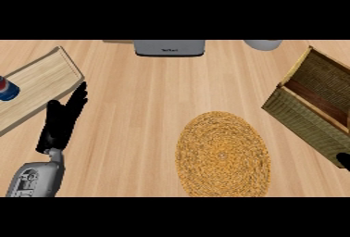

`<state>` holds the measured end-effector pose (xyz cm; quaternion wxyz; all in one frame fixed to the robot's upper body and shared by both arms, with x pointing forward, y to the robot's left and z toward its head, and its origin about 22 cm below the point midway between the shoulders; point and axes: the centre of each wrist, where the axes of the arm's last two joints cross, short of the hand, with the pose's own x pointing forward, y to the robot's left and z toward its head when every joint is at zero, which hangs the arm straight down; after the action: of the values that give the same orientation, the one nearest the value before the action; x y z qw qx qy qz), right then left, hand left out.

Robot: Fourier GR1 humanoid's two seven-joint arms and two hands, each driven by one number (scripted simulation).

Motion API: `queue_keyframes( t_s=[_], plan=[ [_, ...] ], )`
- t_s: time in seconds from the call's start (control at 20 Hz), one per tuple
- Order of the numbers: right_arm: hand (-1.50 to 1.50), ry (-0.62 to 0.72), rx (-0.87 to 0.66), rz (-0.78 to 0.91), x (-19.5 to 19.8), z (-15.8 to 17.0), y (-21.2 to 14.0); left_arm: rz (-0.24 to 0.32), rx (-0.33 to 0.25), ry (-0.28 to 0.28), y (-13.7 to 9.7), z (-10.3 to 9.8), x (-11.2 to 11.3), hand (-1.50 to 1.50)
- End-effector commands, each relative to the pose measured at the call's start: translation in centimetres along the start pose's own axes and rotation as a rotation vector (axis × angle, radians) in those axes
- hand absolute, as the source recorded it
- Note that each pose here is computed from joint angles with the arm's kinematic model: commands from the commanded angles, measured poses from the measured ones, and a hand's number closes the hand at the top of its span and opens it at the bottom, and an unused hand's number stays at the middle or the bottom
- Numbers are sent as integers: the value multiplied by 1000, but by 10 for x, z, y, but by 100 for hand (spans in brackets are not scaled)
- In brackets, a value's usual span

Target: Pick the croissant from the placemat and place it in the basket

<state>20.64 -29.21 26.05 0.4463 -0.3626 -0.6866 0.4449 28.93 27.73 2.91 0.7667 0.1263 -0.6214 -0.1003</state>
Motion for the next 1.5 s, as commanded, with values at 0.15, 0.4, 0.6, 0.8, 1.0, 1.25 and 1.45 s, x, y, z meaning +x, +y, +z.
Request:
queue_keyframes(
  t_s=[0.15, 0.4, 0.6, 0.8, 1.0, 1.25, 1.45],
  plan=[
    [150, 83, -35, 29, -45, -35, -119, 4, 1, -22, -2, -16, 7, 0],
    [150, 57, 37, 15, -87, -52, -141, 4, -17, -28, 1, -1, 9, 0],
    [150, -11, 97, -14, -116, -56, -115, 4, -9, -27, -12, -7, 9, 0],
    [150, 3, 118, 16, -142, -65, -108, 9, 1, -24, 2, -12, -5, 0],
    [150, 16, 138, 39, -167, -75, -86, -2, -5, 8, -4, -10, 0, 0],
    [150, 145, 222, -178, -189, -80, -65, 3, -17, -16, -11, -7, -6, 0],
    [-150, 110, 207, -269, -195, -87, -25, 9, -10, -21, -5, 0, -4, 0]
  ],
)
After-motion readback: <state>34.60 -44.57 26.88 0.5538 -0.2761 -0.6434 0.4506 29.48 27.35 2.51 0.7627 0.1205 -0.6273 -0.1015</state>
